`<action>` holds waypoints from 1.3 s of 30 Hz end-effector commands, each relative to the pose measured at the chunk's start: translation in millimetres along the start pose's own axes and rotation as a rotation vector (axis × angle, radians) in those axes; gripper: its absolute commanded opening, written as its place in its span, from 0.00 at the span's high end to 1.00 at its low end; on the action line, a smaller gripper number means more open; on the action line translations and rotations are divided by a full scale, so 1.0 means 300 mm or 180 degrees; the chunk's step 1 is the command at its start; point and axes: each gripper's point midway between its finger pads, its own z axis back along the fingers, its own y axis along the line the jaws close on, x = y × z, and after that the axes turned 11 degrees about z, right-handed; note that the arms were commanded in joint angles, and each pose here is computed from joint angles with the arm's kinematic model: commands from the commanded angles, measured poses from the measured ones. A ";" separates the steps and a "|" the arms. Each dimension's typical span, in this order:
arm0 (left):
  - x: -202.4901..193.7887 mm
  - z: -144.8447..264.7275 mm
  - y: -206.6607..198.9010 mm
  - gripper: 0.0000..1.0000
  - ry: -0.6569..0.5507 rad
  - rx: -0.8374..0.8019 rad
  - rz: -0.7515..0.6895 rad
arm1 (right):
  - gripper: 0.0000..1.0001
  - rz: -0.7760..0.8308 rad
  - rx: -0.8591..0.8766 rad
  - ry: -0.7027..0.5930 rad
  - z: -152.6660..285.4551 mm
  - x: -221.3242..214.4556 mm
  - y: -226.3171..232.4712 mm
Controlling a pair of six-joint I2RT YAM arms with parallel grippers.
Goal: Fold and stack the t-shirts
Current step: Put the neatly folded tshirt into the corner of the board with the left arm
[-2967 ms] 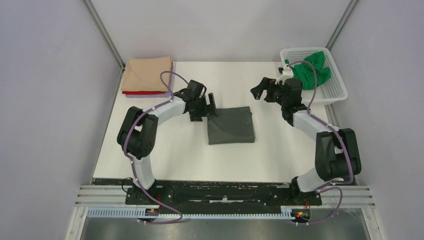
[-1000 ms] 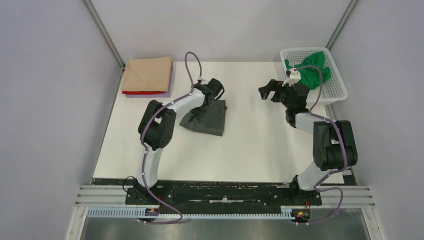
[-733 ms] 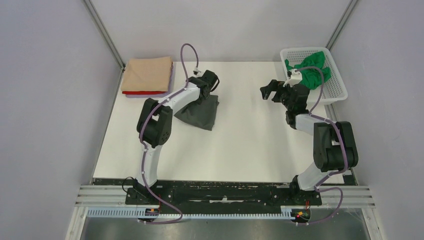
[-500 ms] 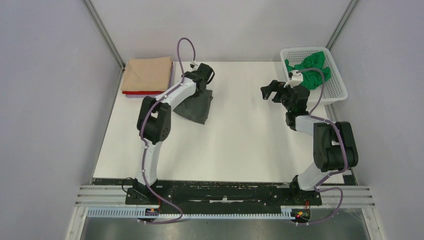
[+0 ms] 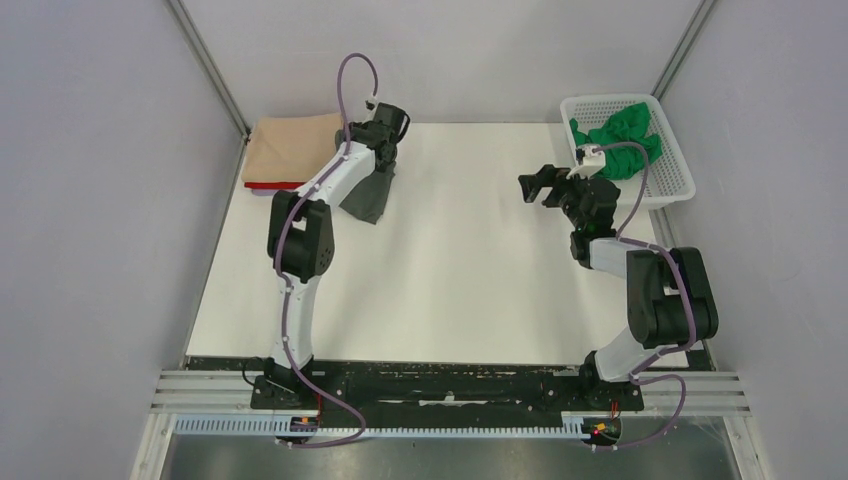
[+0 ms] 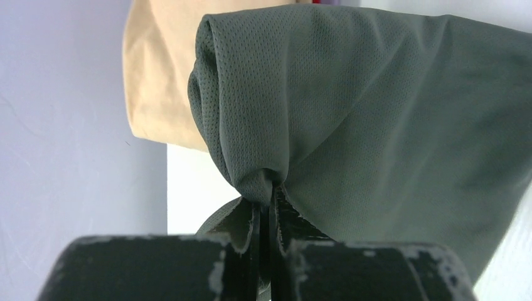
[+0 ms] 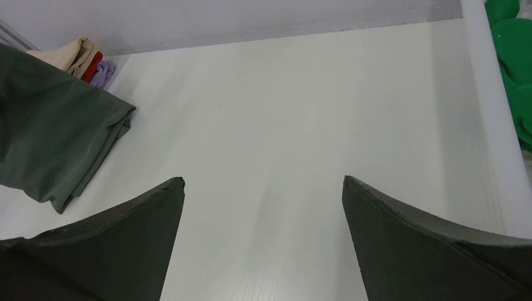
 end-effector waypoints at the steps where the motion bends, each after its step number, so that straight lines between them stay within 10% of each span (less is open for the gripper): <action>1: 0.169 0.006 0.107 0.98 -0.0399 0.0242 0.0065 | 0.02 0.0249 0.0023 -0.0191 0.007 0.087 0.020; 39: 0.457 0.259 0.413 0.98 -0.1003 0.0476 0.0631 | 0.02 0.0291 0.0233 -0.0323 0.004 0.113 0.060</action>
